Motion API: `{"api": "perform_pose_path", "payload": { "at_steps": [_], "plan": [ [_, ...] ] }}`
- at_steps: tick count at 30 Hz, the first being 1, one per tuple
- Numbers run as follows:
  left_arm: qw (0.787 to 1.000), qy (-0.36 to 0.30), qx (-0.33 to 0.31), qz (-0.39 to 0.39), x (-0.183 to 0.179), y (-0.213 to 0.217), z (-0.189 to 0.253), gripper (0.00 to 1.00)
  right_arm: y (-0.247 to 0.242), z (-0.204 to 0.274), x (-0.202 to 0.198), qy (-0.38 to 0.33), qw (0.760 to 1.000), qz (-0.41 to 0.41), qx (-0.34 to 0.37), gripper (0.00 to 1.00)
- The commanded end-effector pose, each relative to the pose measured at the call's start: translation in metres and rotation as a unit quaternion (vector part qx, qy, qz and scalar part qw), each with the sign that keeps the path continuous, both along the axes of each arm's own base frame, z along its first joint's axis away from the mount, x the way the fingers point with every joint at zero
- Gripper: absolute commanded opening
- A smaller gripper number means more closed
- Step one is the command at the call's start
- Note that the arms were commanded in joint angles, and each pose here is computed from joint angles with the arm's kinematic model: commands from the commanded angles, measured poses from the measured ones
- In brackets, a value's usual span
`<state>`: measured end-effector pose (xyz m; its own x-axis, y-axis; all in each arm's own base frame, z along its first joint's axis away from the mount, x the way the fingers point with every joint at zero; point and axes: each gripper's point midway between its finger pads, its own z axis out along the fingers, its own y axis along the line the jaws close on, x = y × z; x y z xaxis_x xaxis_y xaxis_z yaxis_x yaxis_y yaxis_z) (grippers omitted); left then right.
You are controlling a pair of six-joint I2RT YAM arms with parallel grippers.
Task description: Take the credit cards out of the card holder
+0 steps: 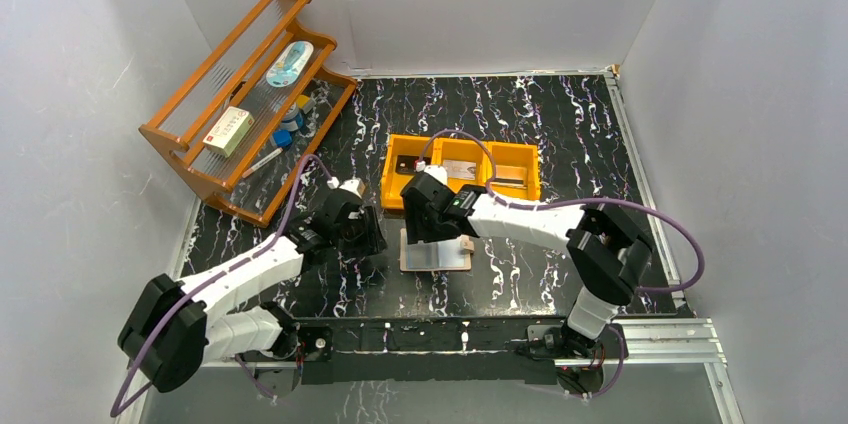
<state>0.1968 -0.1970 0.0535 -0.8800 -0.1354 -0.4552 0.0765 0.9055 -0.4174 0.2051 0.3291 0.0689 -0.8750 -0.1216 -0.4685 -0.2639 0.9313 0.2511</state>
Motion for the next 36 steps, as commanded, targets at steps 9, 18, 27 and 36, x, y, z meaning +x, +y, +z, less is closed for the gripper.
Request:
{"api": "perform_pose_path", "payload": {
  "at_steps": [9,18,27,36],
  "plan": [
    [0.996,-0.066,0.024,0.054,0.016,0.023,0.017,0.48,0.004,-0.029,0.003,0.010,0.997,-0.005,-0.078,0.70],
    [0.997,-0.060,0.025,0.038,0.019,0.015,0.018,0.48,-0.023,-0.050,-0.001,0.016,0.990,-0.026,-0.138,0.45],
    [0.998,-0.058,0.022,0.022,0.022,0.007,0.023,0.48,-0.015,-0.042,0.001,0.007,0.994,-0.016,-0.109,0.24],
    [0.997,-0.067,-0.035,-0.022,0.024,-0.020,0.038,0.49,0.004,-0.020,0.003,0.027,0.999,0.008,0.036,0.12]
  ]
}}
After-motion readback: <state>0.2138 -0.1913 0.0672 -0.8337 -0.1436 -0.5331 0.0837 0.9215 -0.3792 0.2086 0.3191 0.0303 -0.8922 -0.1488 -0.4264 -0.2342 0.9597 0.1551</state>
